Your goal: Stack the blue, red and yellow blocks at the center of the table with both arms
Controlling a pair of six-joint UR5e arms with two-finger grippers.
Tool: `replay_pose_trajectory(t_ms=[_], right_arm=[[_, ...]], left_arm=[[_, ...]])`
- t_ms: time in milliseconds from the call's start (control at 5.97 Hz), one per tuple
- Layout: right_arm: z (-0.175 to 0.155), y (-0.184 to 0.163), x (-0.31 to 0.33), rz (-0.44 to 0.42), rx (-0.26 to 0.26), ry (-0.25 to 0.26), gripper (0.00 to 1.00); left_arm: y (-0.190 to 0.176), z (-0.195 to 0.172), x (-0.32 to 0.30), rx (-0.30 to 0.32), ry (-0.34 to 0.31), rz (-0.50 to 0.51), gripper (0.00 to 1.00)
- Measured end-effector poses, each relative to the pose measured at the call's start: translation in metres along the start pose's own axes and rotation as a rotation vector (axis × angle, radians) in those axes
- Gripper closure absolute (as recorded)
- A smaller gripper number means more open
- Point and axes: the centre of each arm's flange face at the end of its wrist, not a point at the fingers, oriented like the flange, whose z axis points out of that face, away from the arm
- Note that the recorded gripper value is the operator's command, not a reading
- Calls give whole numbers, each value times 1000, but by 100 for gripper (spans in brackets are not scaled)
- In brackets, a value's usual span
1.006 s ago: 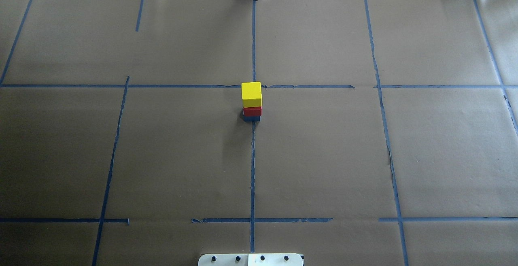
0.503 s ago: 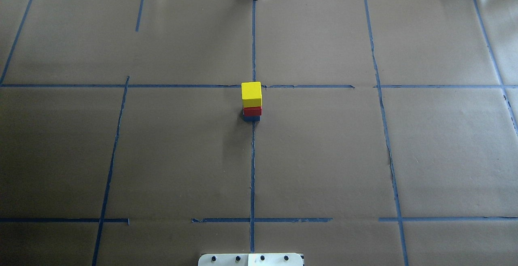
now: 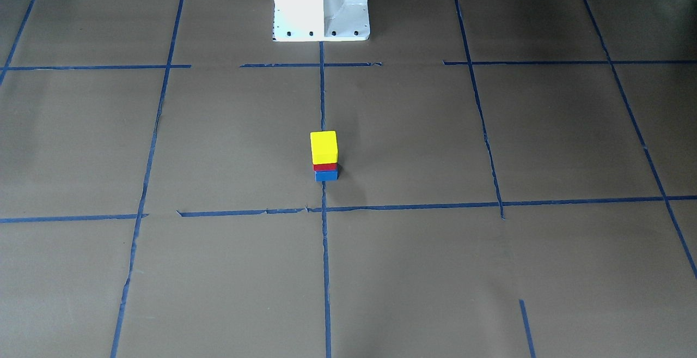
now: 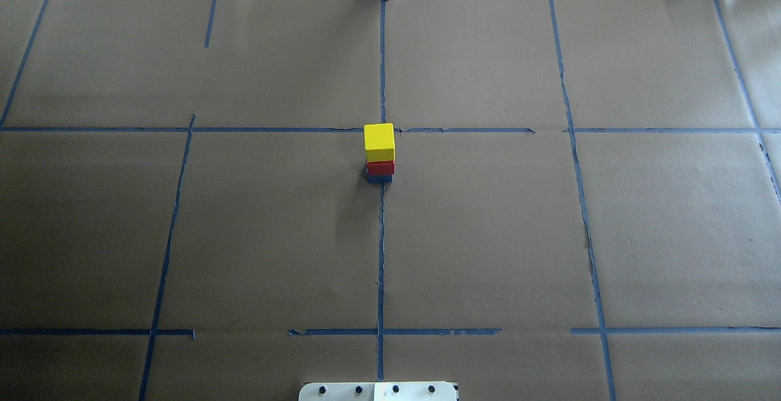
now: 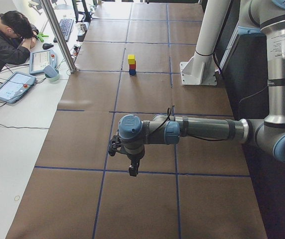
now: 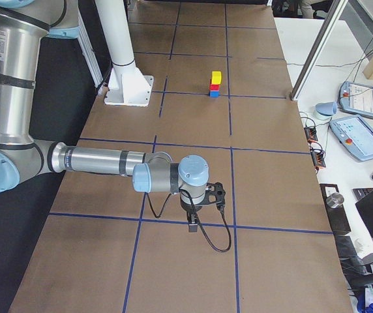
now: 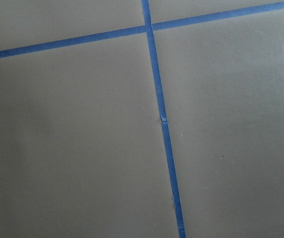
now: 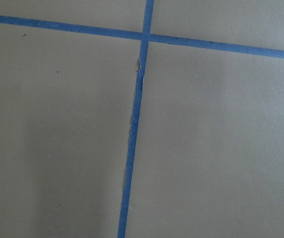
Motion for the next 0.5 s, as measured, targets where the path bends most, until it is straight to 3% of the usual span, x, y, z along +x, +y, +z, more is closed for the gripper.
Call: replay_pose_trajectory(t_ms=[503], right_arm=[[0,0,0,0,0,0,0]], left_arm=[[1,2,-2,-3,3,-3,0]])
